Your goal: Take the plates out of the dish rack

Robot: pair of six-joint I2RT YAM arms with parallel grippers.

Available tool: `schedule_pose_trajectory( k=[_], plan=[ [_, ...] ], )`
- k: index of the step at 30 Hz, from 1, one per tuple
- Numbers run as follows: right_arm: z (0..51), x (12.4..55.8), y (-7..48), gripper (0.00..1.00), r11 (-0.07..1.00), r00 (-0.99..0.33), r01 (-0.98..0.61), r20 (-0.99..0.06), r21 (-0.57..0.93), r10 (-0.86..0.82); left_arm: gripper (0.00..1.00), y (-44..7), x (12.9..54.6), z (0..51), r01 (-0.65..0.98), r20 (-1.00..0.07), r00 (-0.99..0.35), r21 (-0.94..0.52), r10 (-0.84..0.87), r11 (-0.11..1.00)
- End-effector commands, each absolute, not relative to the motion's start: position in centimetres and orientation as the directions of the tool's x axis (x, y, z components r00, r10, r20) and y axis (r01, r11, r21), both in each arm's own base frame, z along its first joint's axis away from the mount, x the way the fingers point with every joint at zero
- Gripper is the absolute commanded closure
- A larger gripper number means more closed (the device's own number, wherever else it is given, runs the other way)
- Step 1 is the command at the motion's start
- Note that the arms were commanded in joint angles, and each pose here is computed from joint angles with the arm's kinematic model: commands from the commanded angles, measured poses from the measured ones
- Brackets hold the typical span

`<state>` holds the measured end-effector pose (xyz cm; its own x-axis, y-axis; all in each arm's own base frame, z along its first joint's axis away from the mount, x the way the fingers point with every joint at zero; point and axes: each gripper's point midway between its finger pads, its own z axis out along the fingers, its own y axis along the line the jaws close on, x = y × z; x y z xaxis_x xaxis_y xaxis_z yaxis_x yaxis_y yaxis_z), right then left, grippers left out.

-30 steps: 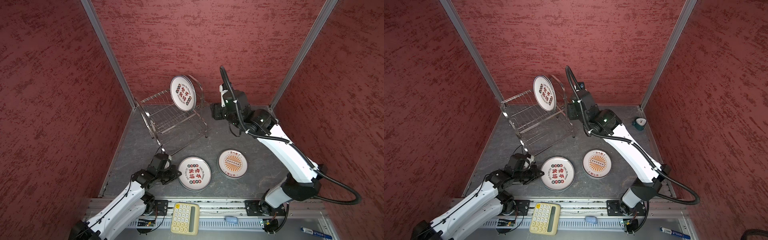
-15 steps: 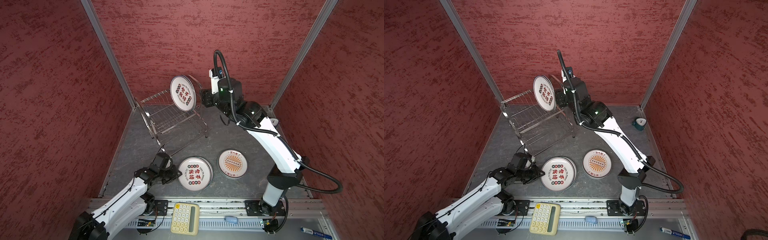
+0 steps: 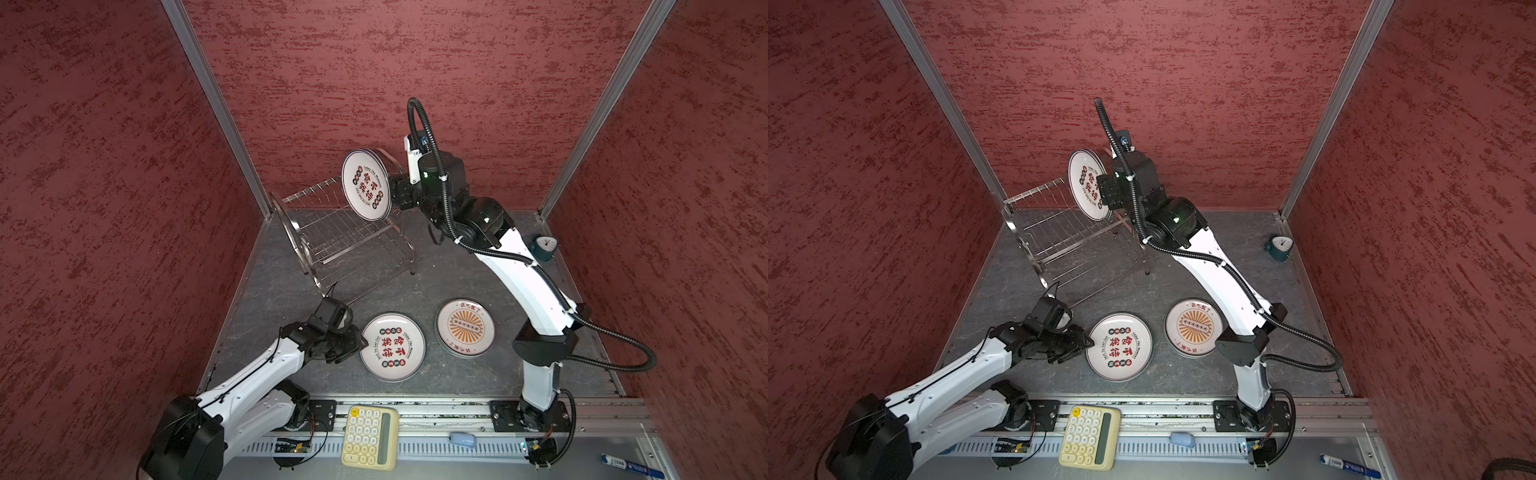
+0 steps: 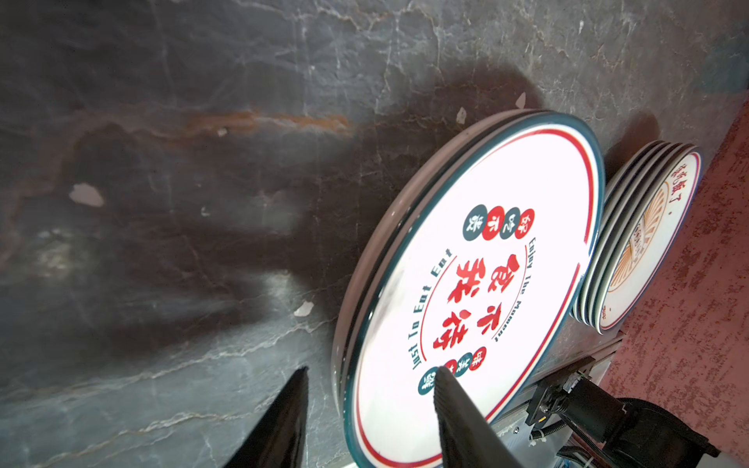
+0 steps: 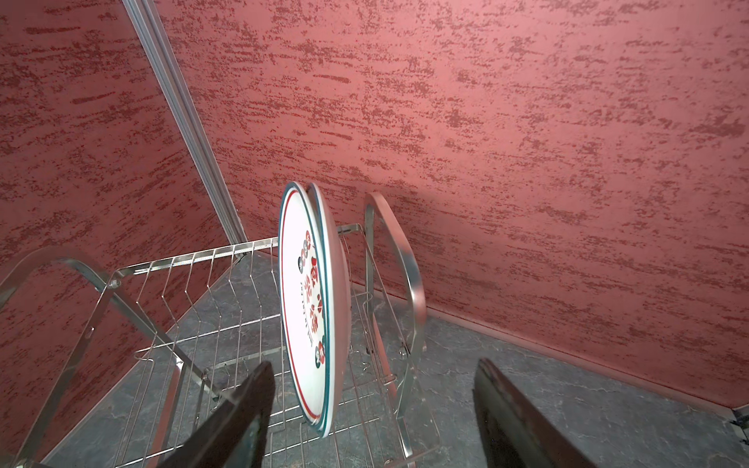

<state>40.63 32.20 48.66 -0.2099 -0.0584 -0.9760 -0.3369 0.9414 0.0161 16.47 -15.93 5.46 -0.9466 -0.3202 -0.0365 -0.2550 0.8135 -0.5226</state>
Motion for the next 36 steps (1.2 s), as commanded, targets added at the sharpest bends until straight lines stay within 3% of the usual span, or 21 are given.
schedule_pose_trajectory(
  k=[1,8,17,31,36],
  plan=[
    [49.2,40.9,32.6,0.22,0.94,-0.188,-0.34,-0.981,0.014,-0.054,0.47,-16.6,17.9,6.3,-0.222,-0.088,-0.945,-0.532,-0.315,0.817],
    [48.8,41.3,35.4,0.23,0.884,-0.22,-0.453,-0.975,0.115,0.015,0.41,-16.7,18.1,6.6,-0.23,-0.096,-0.941,-0.527,-0.325,0.819],
    [47.0,43.6,36.3,0.24,0.851,-0.29,-0.481,-0.954,0.212,0.075,0.36,-15.1,17.7,7.7,-0.242,-0.12,-0.927,-0.536,-0.357,0.809],
    [46.3,41.7,40.1,0.28,0.669,-0.432,-0.63,-0.893,0.396,0.122,0.35,-14.3,17.6,7.6,-0.25,-0.116,-0.92,-0.561,-0.374,0.789],
    [46.4,41.3,40.1,0.29,0.655,-0.451,-0.632,-0.884,0.415,0.126,0.35,-14.3,17.6,7.4,-0.251,-0.113,-0.92,-0.566,-0.375,0.785]
  ],
)
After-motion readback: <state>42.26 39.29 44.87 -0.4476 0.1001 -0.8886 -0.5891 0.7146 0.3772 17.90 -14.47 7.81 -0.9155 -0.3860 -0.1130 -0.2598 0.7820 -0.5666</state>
